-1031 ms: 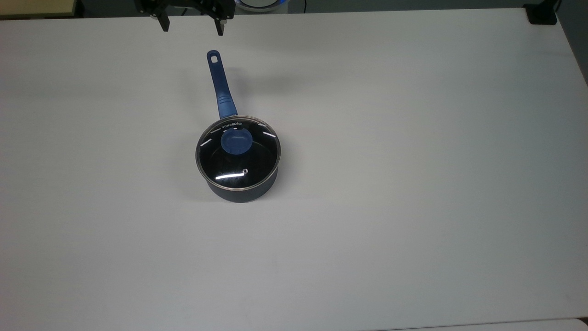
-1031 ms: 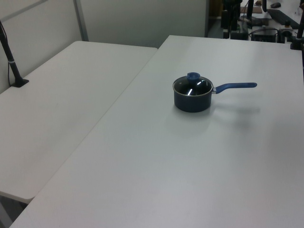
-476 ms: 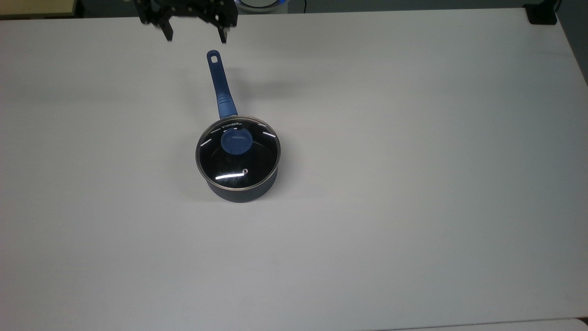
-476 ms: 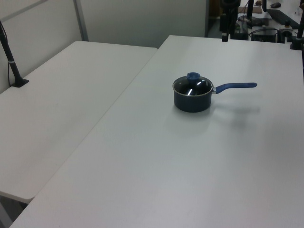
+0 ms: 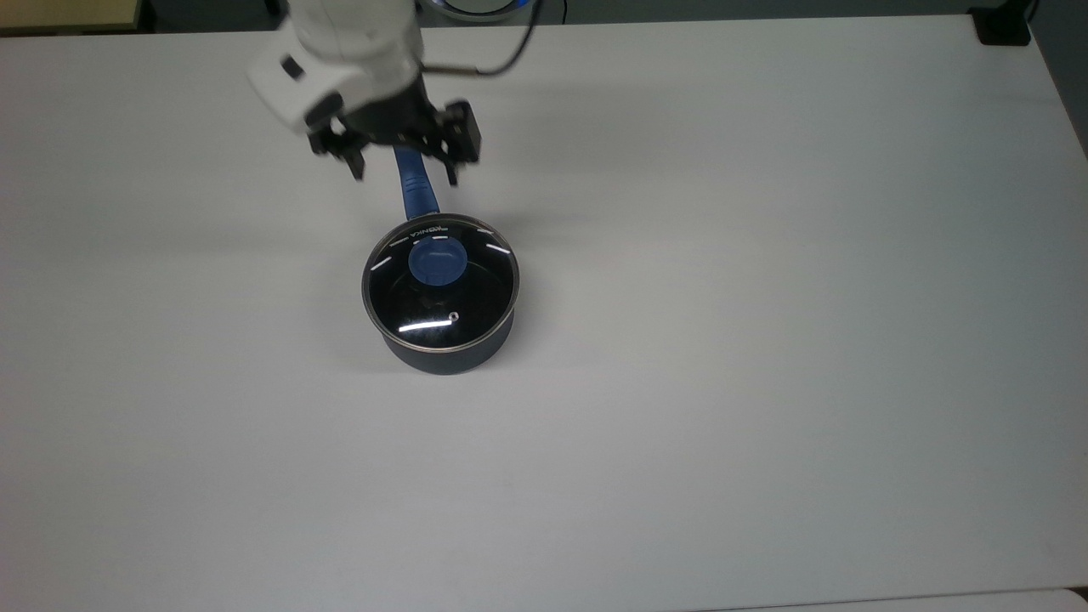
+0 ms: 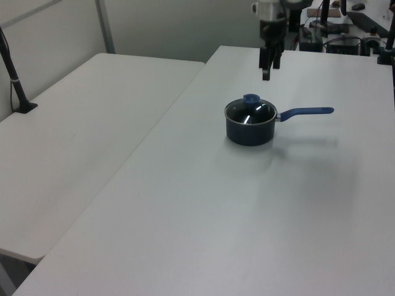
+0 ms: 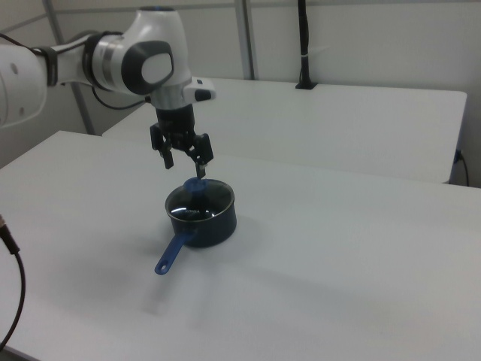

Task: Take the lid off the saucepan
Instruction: 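Lower the open gripper down onto the blue knob of the glass lid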

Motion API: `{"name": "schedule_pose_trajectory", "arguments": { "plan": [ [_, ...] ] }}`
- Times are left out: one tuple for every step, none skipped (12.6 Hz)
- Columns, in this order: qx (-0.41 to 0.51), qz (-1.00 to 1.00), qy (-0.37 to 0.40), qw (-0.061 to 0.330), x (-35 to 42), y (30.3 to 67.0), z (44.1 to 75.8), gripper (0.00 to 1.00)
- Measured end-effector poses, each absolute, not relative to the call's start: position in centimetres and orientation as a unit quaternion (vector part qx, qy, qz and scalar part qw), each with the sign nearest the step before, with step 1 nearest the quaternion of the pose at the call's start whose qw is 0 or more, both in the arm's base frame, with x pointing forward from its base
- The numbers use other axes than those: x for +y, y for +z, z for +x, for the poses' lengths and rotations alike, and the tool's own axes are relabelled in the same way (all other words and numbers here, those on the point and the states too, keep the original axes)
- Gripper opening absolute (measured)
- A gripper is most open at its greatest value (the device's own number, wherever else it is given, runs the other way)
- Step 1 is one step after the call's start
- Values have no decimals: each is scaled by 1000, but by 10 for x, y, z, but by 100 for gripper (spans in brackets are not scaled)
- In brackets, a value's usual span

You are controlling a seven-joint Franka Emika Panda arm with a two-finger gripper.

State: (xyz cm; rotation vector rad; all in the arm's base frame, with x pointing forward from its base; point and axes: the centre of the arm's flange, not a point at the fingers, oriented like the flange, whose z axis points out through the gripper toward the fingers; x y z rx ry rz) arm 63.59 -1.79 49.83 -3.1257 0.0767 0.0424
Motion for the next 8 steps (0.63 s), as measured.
{"name": "schedule_pose_trajectory", "arguments": {
  "plan": [
    [33,-999,9,6,-12,487,644,100],
    [45,-999,-6,5,-10,481,651,100],
    [58,-998,-23,4,-9,477,658,100],
    [63,-998,-28,3,-5,471,663,100],
    [63,-998,-24,2,2,461,666,100],
    [64,-998,-16,0,12,448,668,100],
    [64,-998,-7,-2,20,435,671,100],
    [65,-998,-4,-4,24,425,673,100]
  ]
}}
